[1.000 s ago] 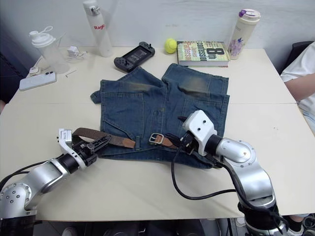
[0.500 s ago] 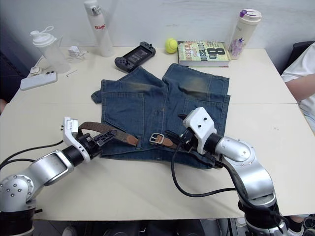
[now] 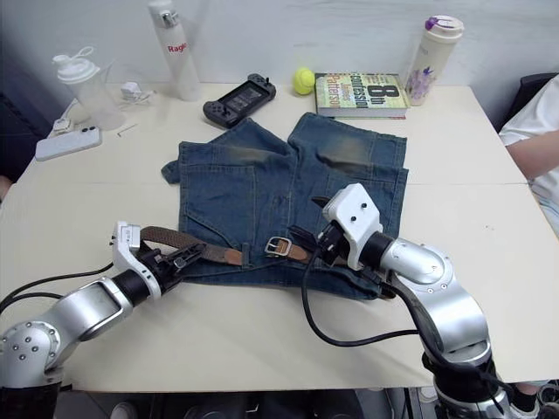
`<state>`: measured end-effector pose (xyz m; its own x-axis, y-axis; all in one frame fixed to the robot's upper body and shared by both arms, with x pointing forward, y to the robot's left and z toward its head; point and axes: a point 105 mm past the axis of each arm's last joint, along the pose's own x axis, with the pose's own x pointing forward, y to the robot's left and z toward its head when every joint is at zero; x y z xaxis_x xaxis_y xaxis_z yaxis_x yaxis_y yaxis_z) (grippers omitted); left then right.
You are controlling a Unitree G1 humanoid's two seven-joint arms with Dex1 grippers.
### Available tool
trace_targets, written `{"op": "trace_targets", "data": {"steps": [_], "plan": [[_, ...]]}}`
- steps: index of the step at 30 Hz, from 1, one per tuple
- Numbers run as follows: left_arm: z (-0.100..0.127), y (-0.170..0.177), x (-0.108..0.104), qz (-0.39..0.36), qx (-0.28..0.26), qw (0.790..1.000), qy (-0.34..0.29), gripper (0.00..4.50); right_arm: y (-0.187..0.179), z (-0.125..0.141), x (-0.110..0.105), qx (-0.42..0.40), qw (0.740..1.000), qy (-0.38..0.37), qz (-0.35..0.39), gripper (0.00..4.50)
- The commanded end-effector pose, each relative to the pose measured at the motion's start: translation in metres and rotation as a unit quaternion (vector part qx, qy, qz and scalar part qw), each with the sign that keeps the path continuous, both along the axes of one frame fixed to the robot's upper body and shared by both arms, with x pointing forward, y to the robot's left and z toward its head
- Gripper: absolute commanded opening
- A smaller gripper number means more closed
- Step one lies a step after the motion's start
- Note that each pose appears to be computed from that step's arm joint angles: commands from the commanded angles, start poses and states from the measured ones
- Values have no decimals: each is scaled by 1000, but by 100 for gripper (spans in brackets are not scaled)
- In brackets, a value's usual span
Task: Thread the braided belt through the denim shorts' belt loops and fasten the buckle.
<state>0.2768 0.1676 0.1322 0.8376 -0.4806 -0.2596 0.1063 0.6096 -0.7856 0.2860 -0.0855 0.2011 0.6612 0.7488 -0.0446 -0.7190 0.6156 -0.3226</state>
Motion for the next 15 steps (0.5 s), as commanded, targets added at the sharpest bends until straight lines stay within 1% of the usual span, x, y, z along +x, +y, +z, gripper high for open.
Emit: {"op": "trace_targets", "data": {"steps": [1,3,8,10,12,15], "plan": [[-3,-7,4,-6,-11,1000,-7,0,5,14,-8,0,999,-29,15,350],[-11,-12,7,-19,-6,1000,-3,0,5,15,-9,2,999,-28,14,350],[-19,-23,16,-70,7,997,-15,0,6,16,-9,6,1000,-23,13,350],[-20,-25,19,-99,33,994,-30,0,5,15,-9,6,1000,-20,14,350],[-18,-30,21,-145,56,986,-53,0,5,14,-9,6,1000,-16,14,350],[-17,-35,27,-223,105,964,-96,0,7,9,-9,2,1000,-10,20,350]]}}
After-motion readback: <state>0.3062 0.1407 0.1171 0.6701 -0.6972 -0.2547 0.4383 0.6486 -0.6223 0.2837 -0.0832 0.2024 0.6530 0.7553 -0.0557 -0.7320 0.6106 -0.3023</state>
